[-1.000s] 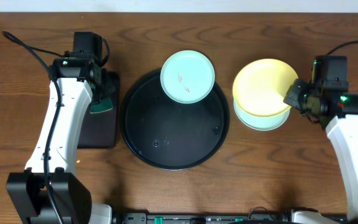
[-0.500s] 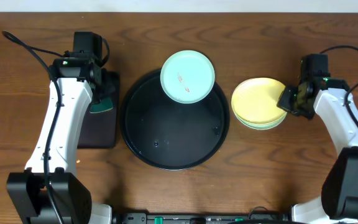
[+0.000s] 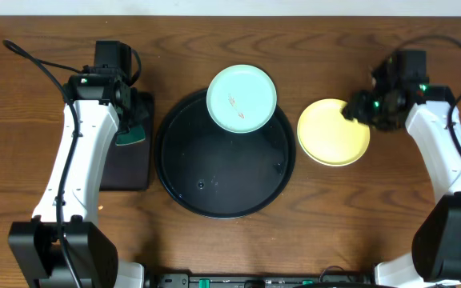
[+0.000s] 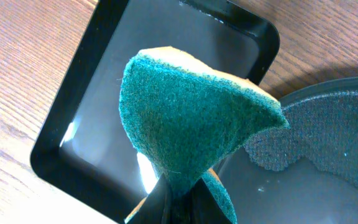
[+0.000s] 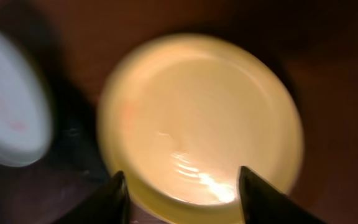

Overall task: Clean dirty plates on tray and stack at the side
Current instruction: 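Release the yellow plate and move right gripper to the last green plate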

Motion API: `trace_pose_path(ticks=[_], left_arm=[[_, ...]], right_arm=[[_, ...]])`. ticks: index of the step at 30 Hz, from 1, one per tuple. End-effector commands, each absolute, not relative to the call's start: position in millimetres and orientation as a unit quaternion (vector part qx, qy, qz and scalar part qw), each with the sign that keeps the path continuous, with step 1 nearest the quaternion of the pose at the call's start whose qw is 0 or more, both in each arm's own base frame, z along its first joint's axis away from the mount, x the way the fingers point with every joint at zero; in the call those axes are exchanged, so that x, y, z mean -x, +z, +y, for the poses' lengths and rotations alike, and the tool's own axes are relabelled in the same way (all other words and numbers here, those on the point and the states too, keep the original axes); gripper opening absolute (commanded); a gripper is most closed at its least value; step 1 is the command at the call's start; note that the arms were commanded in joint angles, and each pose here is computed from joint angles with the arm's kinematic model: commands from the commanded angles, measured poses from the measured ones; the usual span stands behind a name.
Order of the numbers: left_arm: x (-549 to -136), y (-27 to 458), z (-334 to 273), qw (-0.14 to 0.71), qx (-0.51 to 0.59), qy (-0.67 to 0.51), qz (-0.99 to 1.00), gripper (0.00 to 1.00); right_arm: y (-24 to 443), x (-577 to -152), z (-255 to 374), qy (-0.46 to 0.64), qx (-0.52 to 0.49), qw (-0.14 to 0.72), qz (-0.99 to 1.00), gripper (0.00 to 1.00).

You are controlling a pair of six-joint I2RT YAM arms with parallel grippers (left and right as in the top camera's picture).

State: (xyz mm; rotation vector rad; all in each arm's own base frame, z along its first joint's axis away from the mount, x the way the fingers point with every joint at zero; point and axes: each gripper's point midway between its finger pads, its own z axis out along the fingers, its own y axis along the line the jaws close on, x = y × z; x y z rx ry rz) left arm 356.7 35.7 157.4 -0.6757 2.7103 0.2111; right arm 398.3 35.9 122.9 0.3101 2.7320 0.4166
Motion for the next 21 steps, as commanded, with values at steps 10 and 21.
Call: trace_pose_path(ticks=[10, 21], left_arm=[[-356.0, 156.6, 35.3, 0.167, 0.237, 0.072, 0.954, 0.08], [-355.9, 156.5, 35.3, 0.167, 0.237, 0.072, 0.954, 0.07]], right_arm=[[169.0, -461.4, 177.3, 0.167, 0.11, 0.25, 0.947, 0.64], [84.4, -508.0, 212.6, 0.176, 0.169, 0.219, 0.945, 0.62]])
